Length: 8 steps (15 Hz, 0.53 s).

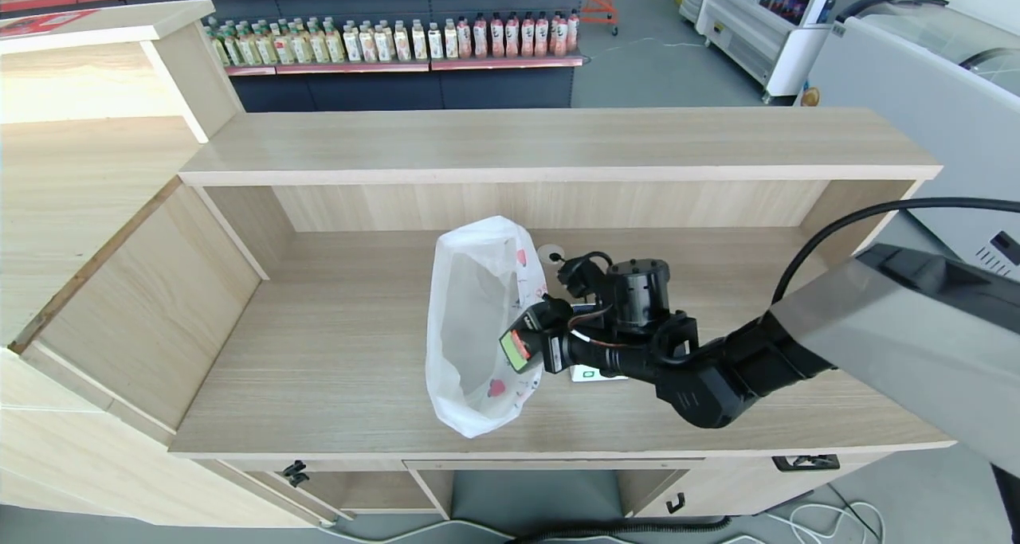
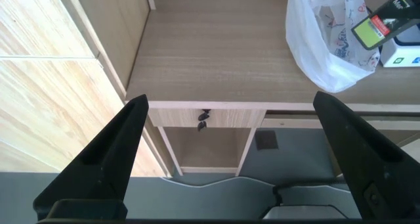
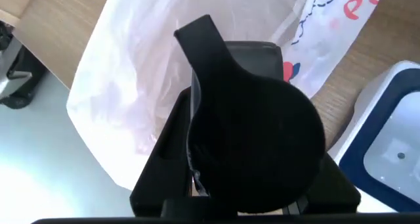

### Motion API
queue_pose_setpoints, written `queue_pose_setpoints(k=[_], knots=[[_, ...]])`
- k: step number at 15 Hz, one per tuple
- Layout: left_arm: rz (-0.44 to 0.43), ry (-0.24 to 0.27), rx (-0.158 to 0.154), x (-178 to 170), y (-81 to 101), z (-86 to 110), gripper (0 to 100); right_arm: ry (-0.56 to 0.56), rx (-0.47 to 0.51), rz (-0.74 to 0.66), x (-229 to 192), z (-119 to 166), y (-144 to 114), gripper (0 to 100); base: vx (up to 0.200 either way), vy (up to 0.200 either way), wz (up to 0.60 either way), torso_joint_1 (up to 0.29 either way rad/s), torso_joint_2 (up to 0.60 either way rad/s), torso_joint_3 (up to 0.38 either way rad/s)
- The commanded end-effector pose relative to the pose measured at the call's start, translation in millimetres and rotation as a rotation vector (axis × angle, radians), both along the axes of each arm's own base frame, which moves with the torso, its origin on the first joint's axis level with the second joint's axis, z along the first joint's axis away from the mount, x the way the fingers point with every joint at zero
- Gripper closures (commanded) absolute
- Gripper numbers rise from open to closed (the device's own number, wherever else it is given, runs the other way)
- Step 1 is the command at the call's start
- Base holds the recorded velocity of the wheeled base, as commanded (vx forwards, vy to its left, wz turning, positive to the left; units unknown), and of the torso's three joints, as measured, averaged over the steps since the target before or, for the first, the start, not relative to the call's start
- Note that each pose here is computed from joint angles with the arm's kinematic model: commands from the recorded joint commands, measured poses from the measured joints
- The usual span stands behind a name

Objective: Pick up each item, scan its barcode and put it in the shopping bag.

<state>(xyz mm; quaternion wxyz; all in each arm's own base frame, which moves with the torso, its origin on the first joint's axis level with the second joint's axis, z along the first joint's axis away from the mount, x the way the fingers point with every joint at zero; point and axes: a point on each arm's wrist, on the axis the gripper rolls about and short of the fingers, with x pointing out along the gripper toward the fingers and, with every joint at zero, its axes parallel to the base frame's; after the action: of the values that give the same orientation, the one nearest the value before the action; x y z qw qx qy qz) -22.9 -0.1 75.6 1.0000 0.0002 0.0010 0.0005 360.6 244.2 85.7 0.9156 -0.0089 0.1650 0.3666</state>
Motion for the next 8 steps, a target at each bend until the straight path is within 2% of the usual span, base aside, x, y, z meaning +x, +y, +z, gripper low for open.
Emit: queue_pose_setpoints(k=[1,8], knots=[[0.000,0.000,0.000,0.0,0.0,0.0,0,-0.006,-0.069,0.031,9.8,-30.5,11.6,100,0.000,0.000,0.00,0.000,0.00,0.000],[0.000,0.000,0.000,0.0,0.0,0.0,0,-0.063,-0.076,0.064,20.8,-34.5,28.7,100,0.000,0.000,0.00,0.000,0.00,0.000]])
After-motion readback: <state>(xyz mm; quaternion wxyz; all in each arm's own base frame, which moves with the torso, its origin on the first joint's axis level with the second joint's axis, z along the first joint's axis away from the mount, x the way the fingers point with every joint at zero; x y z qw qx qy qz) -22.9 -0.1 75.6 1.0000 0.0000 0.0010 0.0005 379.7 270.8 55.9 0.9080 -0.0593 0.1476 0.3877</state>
